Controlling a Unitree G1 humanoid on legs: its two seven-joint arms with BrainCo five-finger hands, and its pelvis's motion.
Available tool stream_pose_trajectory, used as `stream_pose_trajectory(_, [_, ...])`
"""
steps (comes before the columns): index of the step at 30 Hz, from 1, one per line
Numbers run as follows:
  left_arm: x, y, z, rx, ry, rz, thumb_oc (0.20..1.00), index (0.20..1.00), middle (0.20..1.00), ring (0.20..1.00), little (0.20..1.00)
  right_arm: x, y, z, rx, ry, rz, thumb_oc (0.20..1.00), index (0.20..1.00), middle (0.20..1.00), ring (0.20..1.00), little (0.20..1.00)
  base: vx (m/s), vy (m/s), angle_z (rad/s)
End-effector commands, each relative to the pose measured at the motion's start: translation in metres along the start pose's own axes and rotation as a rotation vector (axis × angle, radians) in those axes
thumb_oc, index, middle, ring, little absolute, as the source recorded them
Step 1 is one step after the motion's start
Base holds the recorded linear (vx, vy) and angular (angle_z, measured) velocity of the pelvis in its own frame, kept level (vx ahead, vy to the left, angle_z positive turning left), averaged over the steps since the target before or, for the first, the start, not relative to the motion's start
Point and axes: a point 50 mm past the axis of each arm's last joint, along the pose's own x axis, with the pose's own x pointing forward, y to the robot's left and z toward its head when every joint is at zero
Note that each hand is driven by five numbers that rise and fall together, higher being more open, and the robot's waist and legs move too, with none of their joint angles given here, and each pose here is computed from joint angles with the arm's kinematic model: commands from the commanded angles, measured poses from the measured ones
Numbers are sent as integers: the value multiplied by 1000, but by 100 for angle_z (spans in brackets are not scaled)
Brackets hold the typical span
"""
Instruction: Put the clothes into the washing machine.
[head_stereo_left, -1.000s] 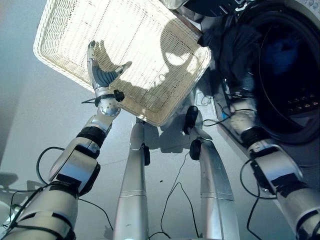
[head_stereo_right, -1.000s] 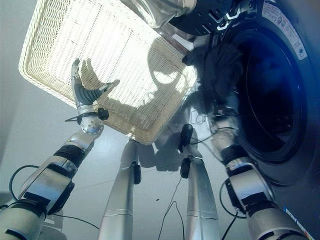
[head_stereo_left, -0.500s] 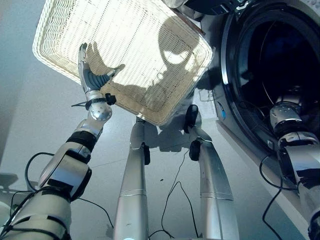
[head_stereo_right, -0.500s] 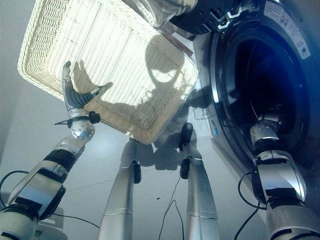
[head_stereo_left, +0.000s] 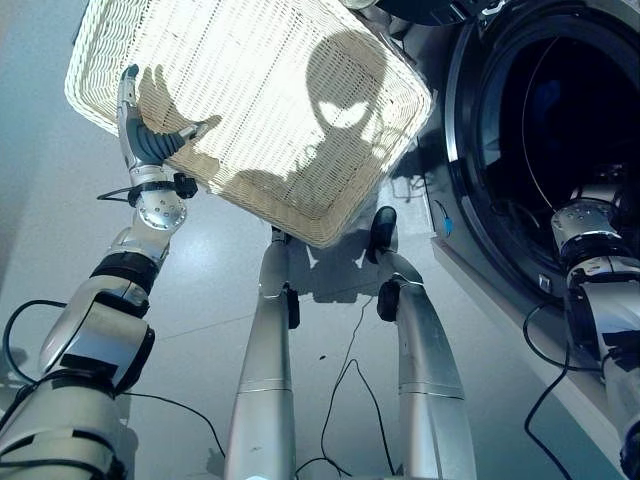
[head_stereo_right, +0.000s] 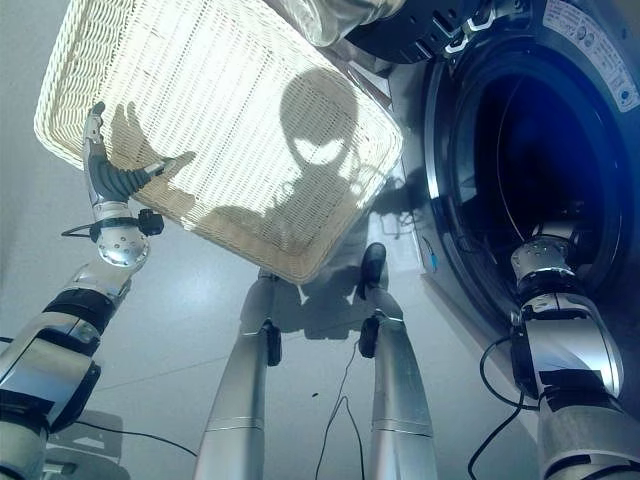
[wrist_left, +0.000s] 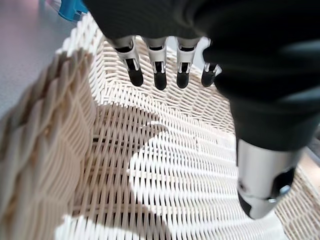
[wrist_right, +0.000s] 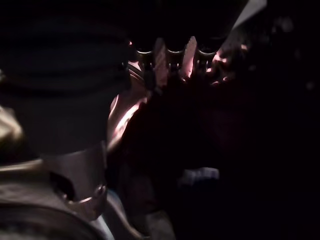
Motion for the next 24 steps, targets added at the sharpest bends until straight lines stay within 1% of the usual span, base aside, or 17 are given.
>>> stream_pose_trajectory(1, [5, -11, 13, -76, -1, 42, 1000, 1000, 1000, 1000, 1000, 34, -18, 100, -418, -420, -137, 1000, 1000, 1000, 1000, 1000, 0, -23, 4])
stream_pose_trajectory(3, [9, -17, 20, -78, -13, 30, 1000, 1000, 1000, 1000, 1000, 28, -5, 89, -641, -438, -110, 1000, 1000, 1000, 1000, 1000, -5, -5, 4])
stream_pose_trajectory(6, [12, -20, 26, -82, -22, 21, 1000, 1000, 1000, 1000, 1000, 23, 4, 82, -777, -493, -79, 1000, 1000, 1000, 1000, 1000, 0, 0, 0])
stream_pose_trajectory(8, [13, -23, 29, -90, -31, 16, 1000, 1000, 1000, 1000, 1000, 15, 14, 72, -871, -548, -23, 1000, 1000, 1000, 1000, 1000, -6, 17, -1])
stream_pose_trajectory(13, [11, -27, 31, -107, -31, 5, 1000, 1000, 1000, 1000, 1000, -4, 29, 42, -1011, -687, 163, 1000, 1000, 1000, 1000, 1000, -10, 21, 0])
stream_pose_trajectory(17, [3, -32, 25, -87, -6, -4, 1000, 1000, 1000, 1000, 1000, -30, 35, 9, -1154, -843, 335, 1000, 1000, 1000, 1000, 1000, -25, 37, -1])
stream_pose_trajectory(21, [-8, -37, 15, -72, 37, -17, 1000, 1000, 1000, 1000, 1000, -52, 31, -21, -1220, -914, 479, 1000, 1000, 1000, 1000, 1000, -35, 54, -2])
stream_pose_trajectory(22, [-14, -39, 10, -67, 58, -29, 1000, 1000, 1000, 1000, 1000, -60, 26, -34, -1257, -954, 546, 1000, 1000, 1000, 1000, 1000, -49, 52, -1])
stream_pose_trajectory(24, [-22, -41, 3, -59, 79, -49, 1000, 1000, 1000, 1000, 1000, -69, 19, -47, -1288, -984, 610, 1000, 1000, 1000, 1000, 1000, -51, 48, -3])
